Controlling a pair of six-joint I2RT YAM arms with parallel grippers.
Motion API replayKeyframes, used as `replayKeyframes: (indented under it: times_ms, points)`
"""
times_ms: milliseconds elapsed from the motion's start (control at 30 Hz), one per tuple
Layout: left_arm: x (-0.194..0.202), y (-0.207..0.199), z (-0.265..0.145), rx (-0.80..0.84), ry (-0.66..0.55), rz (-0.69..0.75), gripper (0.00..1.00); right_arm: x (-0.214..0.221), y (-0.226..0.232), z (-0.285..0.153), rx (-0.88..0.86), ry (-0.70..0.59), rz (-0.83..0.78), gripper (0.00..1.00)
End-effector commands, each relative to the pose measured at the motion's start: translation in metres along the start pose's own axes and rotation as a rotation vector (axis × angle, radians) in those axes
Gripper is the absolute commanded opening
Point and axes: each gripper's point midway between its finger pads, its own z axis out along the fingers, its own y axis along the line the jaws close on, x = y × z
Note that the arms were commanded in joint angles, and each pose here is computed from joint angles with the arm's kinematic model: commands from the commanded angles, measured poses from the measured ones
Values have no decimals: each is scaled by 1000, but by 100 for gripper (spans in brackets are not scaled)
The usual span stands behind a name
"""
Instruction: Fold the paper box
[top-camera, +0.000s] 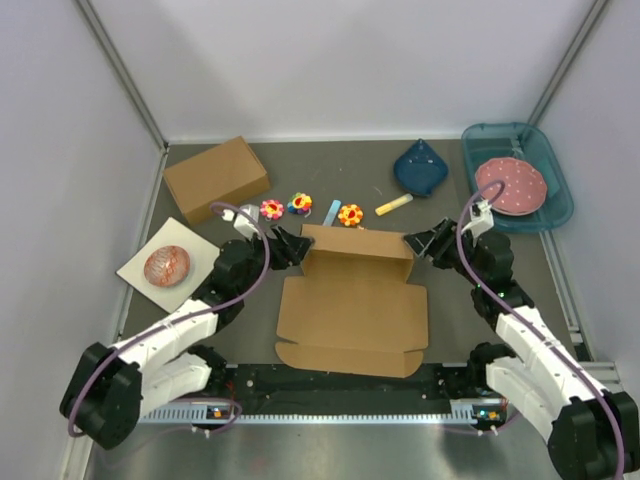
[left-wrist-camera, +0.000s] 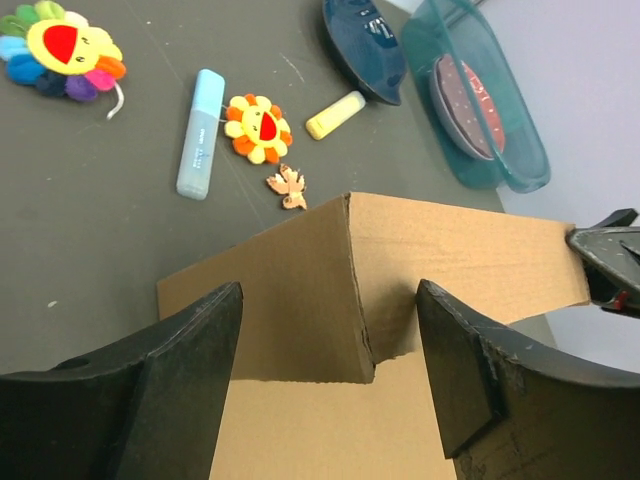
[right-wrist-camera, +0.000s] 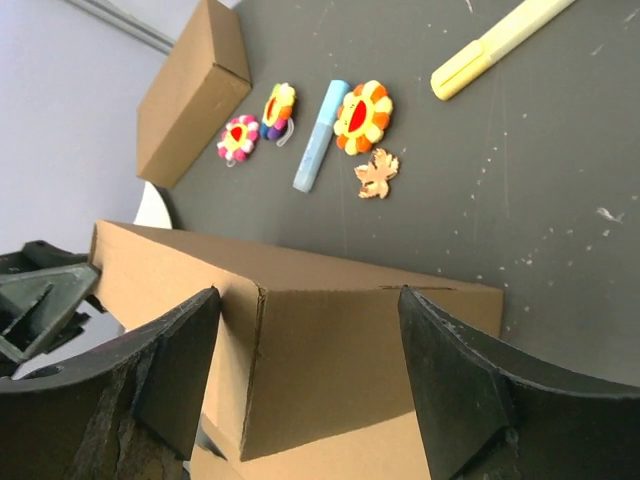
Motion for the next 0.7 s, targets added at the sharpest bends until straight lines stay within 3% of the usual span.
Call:
replayKeyframes:
  times_ms: [0,167,300,433,533,667]
  points:
    - [-16,0,-11,-70,0,74,76,-9,2,-14,88,32,-100,73]
    - [-54,-17,-22,-86,-92,100,80,-67,49,-36,70,-83,-225,76]
    - [-72,-27,-30,-93,-126,115,81,-81,82,-46,17,-76,-323,76]
    - [-77,-20,-47,-138,-160,104,81,-66,109,-43,121,-11,-714,76]
    - [-78,-3,-67,-202,-212,88,81,-27,125,-36,229,55,-1084,76]
    - [-77,21,-96,-288,-286,63,80,11,125,-29,335,99,-1419,76]
